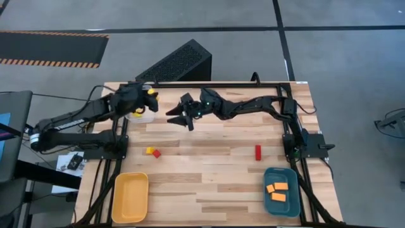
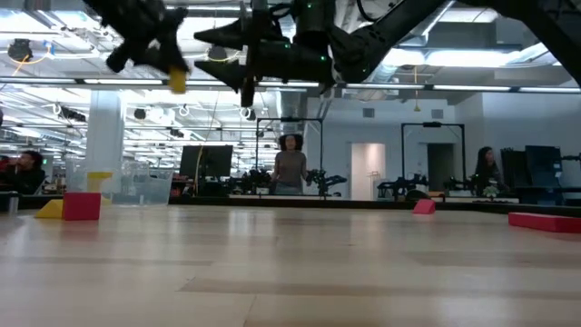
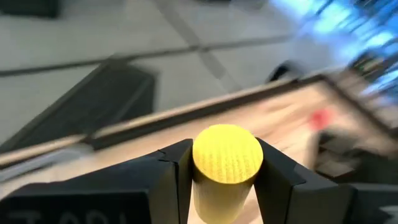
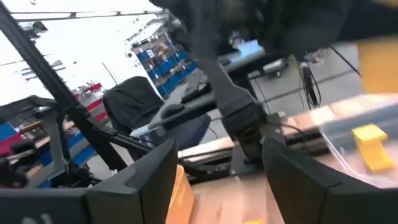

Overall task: Sort & place blocks by color
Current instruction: Put the right yellow block into the transparent white bin

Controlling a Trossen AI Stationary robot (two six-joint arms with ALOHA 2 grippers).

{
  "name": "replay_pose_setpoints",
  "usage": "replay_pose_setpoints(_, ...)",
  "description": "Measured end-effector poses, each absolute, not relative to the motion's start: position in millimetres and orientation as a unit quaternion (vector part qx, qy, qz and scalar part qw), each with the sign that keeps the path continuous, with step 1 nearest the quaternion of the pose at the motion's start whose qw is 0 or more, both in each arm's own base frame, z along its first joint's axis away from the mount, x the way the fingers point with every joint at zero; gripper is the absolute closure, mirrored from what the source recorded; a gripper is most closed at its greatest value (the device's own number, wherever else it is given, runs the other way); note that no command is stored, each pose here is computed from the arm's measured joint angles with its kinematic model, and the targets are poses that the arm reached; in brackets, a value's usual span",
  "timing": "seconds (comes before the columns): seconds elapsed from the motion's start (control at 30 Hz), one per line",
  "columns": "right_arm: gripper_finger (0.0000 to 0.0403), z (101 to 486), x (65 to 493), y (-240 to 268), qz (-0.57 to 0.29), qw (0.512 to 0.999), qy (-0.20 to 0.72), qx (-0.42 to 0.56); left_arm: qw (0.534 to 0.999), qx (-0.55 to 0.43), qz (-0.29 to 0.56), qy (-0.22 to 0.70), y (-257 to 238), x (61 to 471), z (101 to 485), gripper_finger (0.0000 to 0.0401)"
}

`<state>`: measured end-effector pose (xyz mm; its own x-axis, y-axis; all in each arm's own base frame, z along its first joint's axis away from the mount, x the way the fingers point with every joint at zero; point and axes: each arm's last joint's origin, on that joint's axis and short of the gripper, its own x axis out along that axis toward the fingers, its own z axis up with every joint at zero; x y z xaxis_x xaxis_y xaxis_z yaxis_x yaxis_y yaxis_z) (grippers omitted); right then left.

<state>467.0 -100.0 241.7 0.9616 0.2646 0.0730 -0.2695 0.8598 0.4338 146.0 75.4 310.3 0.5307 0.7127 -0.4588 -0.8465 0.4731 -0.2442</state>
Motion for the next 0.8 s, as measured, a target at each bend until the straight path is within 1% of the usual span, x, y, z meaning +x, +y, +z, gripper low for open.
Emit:
replay_pose_setpoints(0.17, 0.0143, 240.4, 463.3, -109.8, 0.156, 0.953, 0.02, 0.26, 0.769, -0.24, 0.524, 0.277, 109.8, 139.3, 280.1, 0.0298)
replay_pose_setpoints(0.23, 0.0143, 239.3, 461.9, -114.4, 0.152, 0.947, 0.032, 0.282, 0.741, -0.255, 0.531, 0.323, 125.4, 135.3, 268.0, 0.0298)
replay_pose_setpoints(0.33, 0.0143, 236.0, 457.8, -128.6, 0.135, 0.934, 0.052, 0.326, 0.709, -0.281, 0.533, 0.368, 148.8, 129.3, 252.5, 0.0295)
replay_pose_setpoints(0.53, 0.0143, 243.8, 441.6, -159.6, 0.102, 0.93, 0.052, 0.35, 0.687, -0.313, 0.513, 0.409, 181.0, 120.9, 230.2, 0.0291)
replay_pose_setpoints(0.63, 0.0143, 258.6, 433.9, -161.7, 0.102, 0.934, 0.032, 0.34, 0.675, -0.311, 0.506, 0.438, 191.5, 119.3, 218.5, 0.029)
replay_pose_setpoints(0.8, 0.0143, 274.3, 423.8, -158.7, 0.092, 0.943, 0.046, 0.318, 0.662, -0.316, 0.501, 0.46, 203.0, 122.9, 202.1, 0.0289)
